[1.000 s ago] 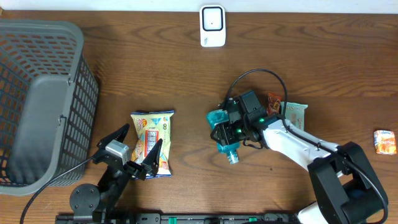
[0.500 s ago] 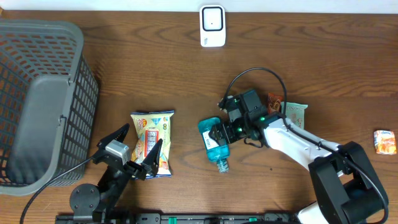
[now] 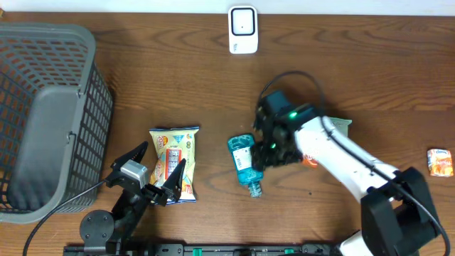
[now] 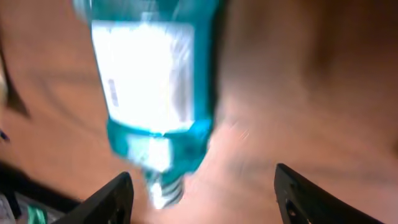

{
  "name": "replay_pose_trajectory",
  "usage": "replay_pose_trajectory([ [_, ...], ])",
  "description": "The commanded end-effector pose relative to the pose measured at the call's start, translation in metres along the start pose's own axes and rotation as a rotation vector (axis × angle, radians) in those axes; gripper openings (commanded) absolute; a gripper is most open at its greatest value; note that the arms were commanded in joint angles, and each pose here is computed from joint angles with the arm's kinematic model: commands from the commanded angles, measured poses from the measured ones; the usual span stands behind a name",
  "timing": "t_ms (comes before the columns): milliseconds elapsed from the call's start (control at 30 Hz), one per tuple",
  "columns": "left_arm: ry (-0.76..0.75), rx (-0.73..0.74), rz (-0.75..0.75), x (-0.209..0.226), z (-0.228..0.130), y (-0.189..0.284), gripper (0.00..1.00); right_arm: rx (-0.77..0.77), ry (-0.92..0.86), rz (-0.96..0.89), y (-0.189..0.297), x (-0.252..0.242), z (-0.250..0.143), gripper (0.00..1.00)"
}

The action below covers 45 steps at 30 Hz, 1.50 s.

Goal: Scan the item barcode

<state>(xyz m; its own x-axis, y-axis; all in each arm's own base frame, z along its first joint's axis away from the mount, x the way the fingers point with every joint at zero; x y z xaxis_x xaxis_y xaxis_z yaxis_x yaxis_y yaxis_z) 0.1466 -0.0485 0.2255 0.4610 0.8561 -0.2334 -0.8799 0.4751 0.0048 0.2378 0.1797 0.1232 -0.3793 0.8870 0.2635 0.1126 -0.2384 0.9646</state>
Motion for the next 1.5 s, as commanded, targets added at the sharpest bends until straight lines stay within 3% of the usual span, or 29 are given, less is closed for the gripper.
replay_pose_trajectory([
  [0,0.001,-0.005,-0.015,-0.002,0.001,0.001,0.98,0.044,-0.004,-0.035,-0.016,0.023,-0.016,0.7],
  [67,0.001,-0.005,-0.015,-0.002,0.001,0.001,0.98,0.031,0.014,-0.099,-0.026,0.03,-0.021,0.74],
  [167,0.001,-0.005,-0.015,-0.002,0.001,0.001,0.98,-0.028,-0.024,-0.257,-0.043,0.03,-0.03,0.9],
  [233,0.001,-0.005,-0.015,-0.002,0.001,0.001,0.98,-0.052,-0.082,-0.324,-0.05,0.023,-0.036,0.9],
  [433,0.001,-0.005,-0.015,-0.002,0.001,0.001,0.98,-0.048,-0.12,-0.299,-0.073,0.014,-0.049,0.72],
  [700,0.001,-0.005,-0.015,-0.002,0.001,0.001,0.98,-0.119,-0.059,-0.259,-0.083,0.015,-0.042,0.34],
  [833,0.001,-0.005,-0.015,-0.002,0.001,0.001,0.98,-0.142,-0.026,-0.244,-0.083,0.017,-0.037,0.21],
  [1000,0.001,-0.005,-0.015,-0.002,0.001,0.001,0.98,-0.133,-0.04,-0.219,-0.078,0.016,-0.033,0.16],
  [1167,0.001,-0.005,-0.015,-0.002,0.001,0.001,0.98,-0.038,-0.102,-0.128,-0.047,0.017,-0.021,0.01],
  [1467,0.001,-0.005,-0.015,-0.002,0.001,0.001,0.98,0.03,-0.082,-0.149,0.029,0.01,-0.002,0.02],
])
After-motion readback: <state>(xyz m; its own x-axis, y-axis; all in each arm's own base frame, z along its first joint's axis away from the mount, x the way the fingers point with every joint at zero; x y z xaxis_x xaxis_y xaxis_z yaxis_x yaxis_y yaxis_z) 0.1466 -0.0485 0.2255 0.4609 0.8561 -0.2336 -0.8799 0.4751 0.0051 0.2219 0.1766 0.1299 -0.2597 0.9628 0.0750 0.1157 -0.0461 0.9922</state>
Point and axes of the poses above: each gripper's point midway between its finger pads, its own y axis back along the fingers, its own x axis along the line the jaws close on, z = x × y, the point moved 7 cm from there along y, back along the fingers, and after that the axes turned 5 degrees about y, right-handed, at the moved point
